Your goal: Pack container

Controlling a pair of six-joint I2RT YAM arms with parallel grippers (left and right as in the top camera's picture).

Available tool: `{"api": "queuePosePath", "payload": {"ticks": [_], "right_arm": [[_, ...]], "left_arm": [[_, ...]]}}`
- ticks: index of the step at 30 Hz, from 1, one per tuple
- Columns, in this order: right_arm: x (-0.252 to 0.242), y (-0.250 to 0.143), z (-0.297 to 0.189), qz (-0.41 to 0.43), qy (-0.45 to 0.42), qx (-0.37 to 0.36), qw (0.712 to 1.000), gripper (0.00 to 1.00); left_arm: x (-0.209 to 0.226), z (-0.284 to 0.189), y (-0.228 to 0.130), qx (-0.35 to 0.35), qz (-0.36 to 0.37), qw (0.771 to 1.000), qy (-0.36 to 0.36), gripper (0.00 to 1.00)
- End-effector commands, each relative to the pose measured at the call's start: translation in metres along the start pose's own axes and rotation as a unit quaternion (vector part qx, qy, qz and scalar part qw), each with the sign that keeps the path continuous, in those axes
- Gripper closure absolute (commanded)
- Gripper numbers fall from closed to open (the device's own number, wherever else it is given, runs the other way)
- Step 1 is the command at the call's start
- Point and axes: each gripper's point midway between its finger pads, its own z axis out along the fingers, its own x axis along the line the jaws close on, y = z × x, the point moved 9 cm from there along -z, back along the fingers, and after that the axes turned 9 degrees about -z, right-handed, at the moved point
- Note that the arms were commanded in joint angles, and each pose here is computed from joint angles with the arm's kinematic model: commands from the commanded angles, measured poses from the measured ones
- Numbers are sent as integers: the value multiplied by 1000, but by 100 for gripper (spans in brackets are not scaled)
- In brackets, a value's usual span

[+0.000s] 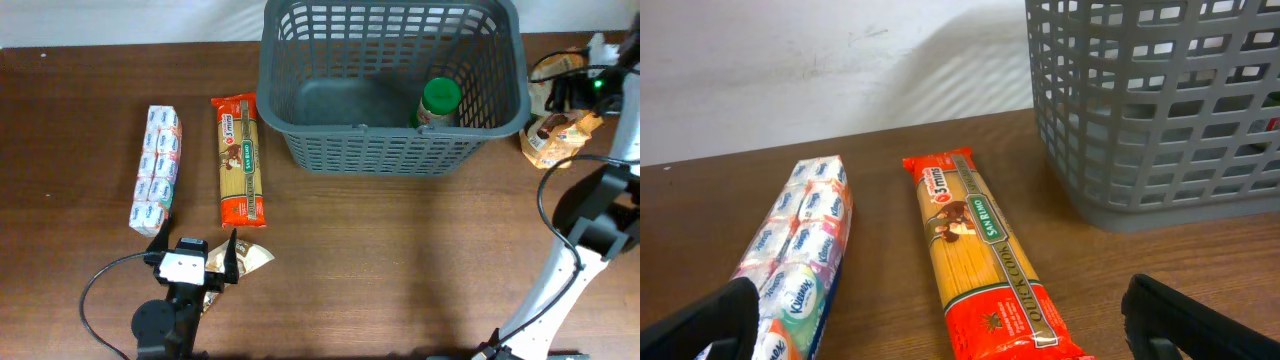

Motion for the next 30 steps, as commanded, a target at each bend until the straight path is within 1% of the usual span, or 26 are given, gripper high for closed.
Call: {"api": "queuePosePath", "payload": {"ticks": [1,16,30], "right_arm": [[11,3,18,-4,1,19,1000,1],[21,-14,80,6,38,95,995,1],[24,-22,91,13,49,116,992,1]], "left_arm": [[0,0,-2,-1,8,1000,3,1],[0,0,-2,-1,8,1000,3,1],[0,0,-2,-1,8,1000,3,1]]}}
